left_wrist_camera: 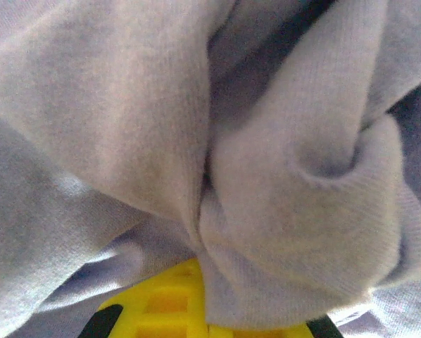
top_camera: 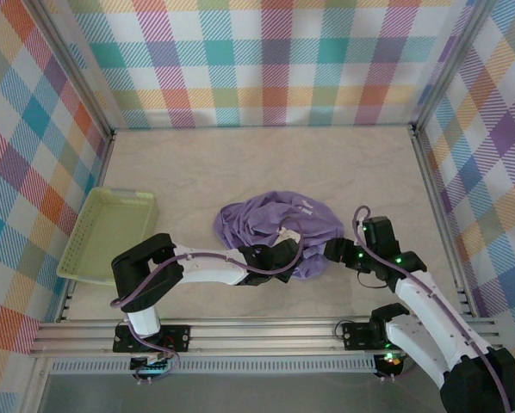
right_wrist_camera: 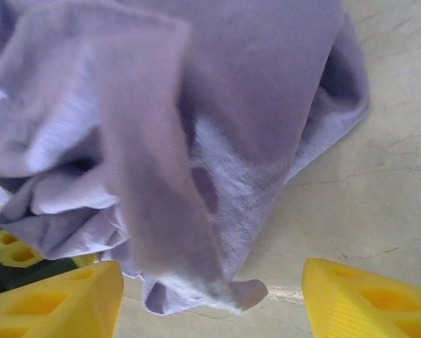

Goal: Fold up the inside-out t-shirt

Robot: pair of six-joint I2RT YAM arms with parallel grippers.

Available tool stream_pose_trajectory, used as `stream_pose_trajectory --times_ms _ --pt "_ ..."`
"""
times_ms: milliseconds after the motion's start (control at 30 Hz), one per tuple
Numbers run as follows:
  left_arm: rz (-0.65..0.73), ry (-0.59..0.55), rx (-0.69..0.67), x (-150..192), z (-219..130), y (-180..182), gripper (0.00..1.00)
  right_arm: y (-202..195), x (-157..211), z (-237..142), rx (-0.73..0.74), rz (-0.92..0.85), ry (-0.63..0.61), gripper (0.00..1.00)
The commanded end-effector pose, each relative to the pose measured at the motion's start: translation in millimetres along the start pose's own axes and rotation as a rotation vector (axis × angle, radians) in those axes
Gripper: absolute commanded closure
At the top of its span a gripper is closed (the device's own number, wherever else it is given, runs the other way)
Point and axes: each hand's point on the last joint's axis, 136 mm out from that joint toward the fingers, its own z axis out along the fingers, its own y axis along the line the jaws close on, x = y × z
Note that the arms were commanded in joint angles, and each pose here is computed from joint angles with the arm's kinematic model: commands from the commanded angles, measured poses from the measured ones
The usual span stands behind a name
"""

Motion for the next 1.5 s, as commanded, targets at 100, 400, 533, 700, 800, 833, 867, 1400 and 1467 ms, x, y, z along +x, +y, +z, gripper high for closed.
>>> stream_pose_trajectory --times_ms 100,400,533,700,800,833,867,1400,1467 --pt "0.016 0.003 -0.007 -2.6 -0.6 -5.4 1.0 28.5 -11.7 4.0 -0.173 -0.035 -0.052 0.54" --pt "0.02 0.012 -0.058 -1.7 4.4 2.3 1.0 13.5 -21.7 -13.5 -0.018 -0.016 -0.068 1.0" --pt "-0.017 0.034 -0.128 0.4 10.7 20.3 1.0 19.9 -28.3 -50.6 0.024 0.012 -0.105 1.0" --pt "-0.057 0.047 -0.197 4.7 15.7 45.3 1.0 17.4 -33.7 -102.3 0.12 0.053 -0.168 1.0" --pt "-0.068 0.042 -0.225 5.6 15.2 55.2 1.0 18.7 -31.3 -111.8 0.128 0.074 -0.159 1.0" --pt "-0.064 0.041 -0.233 5.6 14.4 57.4 1.0 19.7 -31.0 -113.6 0.125 0.08 -0.157 1.0" --pt "-0.062 0.04 -0.235 5.6 14.4 58.2 1.0 20.5 -31.4 -114.0 0.124 0.082 -0.155 1.0" --pt "0.041 0.0 -0.015 -0.9 -1.0 4.2 1.0 6.2 -111.8 -17.5 0.216 0.036 -0.14 0.7" --pt "0.043 0.002 -0.008 -0.9 -2.3 2.9 1.0 0.0 -113.5 -19.6 0.263 0.029 -0.139 0.61"
